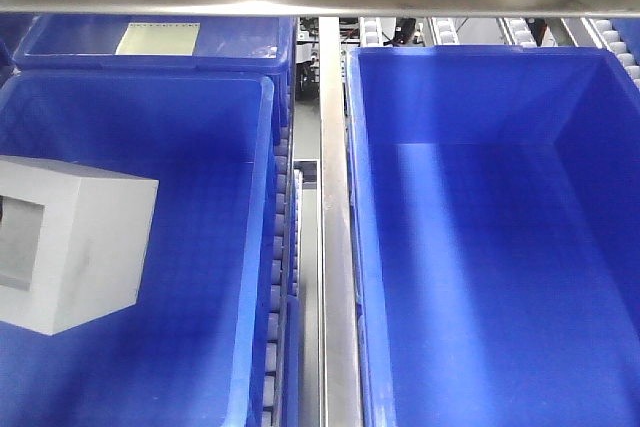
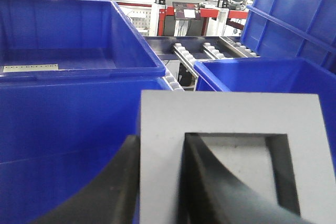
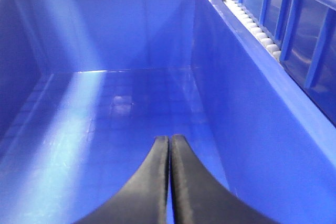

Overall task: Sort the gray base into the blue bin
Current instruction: 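Turn the base to face the rack of blue bins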

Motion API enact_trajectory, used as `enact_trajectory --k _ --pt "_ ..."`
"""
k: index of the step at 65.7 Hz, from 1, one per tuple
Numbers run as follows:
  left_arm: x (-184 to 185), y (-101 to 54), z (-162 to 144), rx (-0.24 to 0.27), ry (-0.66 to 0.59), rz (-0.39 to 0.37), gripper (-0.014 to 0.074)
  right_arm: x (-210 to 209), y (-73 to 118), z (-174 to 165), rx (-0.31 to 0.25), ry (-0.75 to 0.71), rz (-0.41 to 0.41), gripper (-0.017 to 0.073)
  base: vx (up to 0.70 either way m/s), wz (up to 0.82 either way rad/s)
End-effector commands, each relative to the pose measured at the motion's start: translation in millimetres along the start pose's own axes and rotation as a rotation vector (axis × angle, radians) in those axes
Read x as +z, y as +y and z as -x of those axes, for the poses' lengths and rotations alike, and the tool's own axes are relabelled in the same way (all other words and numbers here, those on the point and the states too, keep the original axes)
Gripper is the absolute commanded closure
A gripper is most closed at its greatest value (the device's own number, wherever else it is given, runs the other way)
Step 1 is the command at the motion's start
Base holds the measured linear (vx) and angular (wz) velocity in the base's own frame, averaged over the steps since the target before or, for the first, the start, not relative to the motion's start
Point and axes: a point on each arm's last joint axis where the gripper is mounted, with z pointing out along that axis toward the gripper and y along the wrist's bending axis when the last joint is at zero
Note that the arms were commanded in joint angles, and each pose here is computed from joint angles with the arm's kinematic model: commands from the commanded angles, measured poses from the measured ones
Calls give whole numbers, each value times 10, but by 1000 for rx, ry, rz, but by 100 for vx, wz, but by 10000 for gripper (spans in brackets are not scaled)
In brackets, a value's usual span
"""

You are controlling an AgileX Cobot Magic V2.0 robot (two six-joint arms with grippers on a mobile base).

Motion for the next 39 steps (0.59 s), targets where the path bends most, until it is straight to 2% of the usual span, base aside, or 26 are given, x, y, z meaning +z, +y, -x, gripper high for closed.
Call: enact_trajectory --k 1,39 --pt "-32 -31 201 -14 -140 -18 600 -1 0 41 -14 -50 0 564 0 -1" --pt "-32 -31 203 -14 -142 -18 600 -1 0 41 -14 -50 0 564 0 0"
